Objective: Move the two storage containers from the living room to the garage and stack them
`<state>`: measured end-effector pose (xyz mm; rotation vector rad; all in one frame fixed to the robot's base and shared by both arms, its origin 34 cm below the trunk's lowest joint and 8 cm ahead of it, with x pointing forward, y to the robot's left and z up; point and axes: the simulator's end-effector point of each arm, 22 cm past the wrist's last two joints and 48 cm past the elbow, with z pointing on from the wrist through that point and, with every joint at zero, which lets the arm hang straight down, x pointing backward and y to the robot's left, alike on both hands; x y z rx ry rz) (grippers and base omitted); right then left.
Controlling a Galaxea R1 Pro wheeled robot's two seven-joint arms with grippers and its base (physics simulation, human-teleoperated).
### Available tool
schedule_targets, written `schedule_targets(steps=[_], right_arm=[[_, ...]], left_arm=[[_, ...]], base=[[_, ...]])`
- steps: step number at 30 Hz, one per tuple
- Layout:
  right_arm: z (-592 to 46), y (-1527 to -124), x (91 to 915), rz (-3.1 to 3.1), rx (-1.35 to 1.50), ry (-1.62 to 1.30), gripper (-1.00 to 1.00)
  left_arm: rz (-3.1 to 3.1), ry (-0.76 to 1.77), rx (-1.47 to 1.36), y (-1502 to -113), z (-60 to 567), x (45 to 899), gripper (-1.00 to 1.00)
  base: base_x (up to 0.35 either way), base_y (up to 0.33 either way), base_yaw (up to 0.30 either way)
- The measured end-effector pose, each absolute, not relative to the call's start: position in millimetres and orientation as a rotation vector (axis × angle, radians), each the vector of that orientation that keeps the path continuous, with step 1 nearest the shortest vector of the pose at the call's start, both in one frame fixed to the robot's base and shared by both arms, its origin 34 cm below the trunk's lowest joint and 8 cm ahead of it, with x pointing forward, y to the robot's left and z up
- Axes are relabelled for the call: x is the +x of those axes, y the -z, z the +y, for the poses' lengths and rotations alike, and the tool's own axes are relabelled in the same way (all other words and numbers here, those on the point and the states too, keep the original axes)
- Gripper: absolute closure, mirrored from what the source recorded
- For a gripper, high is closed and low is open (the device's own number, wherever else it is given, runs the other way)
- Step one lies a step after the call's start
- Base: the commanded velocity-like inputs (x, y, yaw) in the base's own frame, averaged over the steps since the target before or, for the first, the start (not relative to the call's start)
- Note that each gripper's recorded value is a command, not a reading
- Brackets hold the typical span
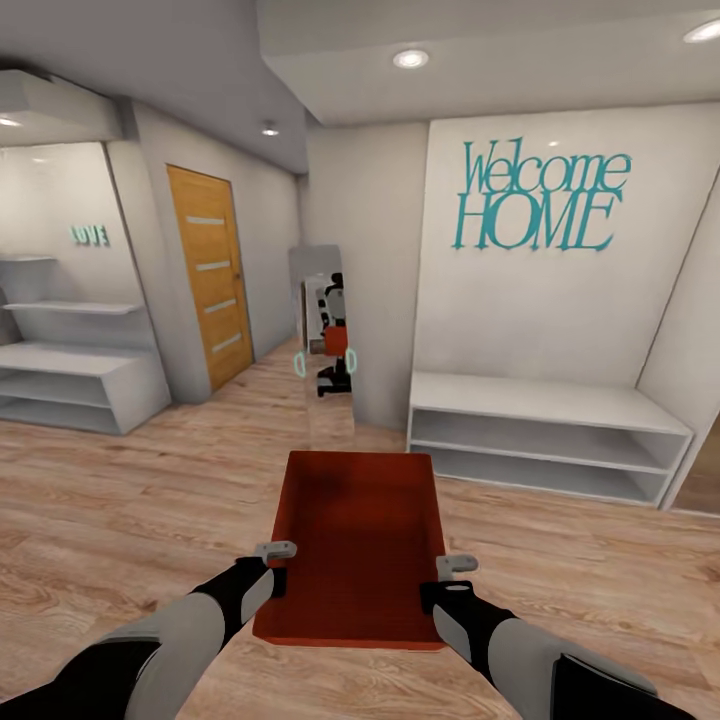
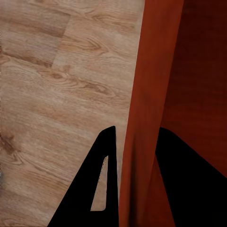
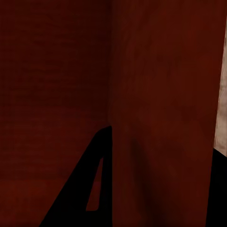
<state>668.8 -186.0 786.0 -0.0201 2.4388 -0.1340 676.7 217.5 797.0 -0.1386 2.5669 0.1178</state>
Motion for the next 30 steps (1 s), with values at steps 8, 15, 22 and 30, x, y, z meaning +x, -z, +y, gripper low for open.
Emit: schedule_targets(steps=[8, 15, 22, 30], right_arm=[[-186.0, -786.2, 669.0, 2.438, -0.02, 0.134, 1.0], [-186.0, -786.1, 668.9, 2.439, -0.02, 0.134, 1.0], [-186.1, -786.2, 668.9, 2.439, -0.02, 0.134, 1.0], [-186.0, -786.2, 668.9, 2.439, -0.02, 0.134, 1.0]], left_arm=[[2.567, -0.118, -0.139, -797.1, 217.6, 676.7, 1.0], [2.567, -0.118, -0.139, -797.1, 217.6, 676.7, 1.0], [2.567, -0.118, -0.139, -797.1, 217.5, 676.8, 1.0], [2.567, -0.118, -0.139, -797.0, 217.6, 676.7, 1.0]], base=[[0.321, 0.0, 0.268], [0.321, 0.0, 0.272], [0.321, 0.0, 0.042], [0.321, 0.0, 0.179]])
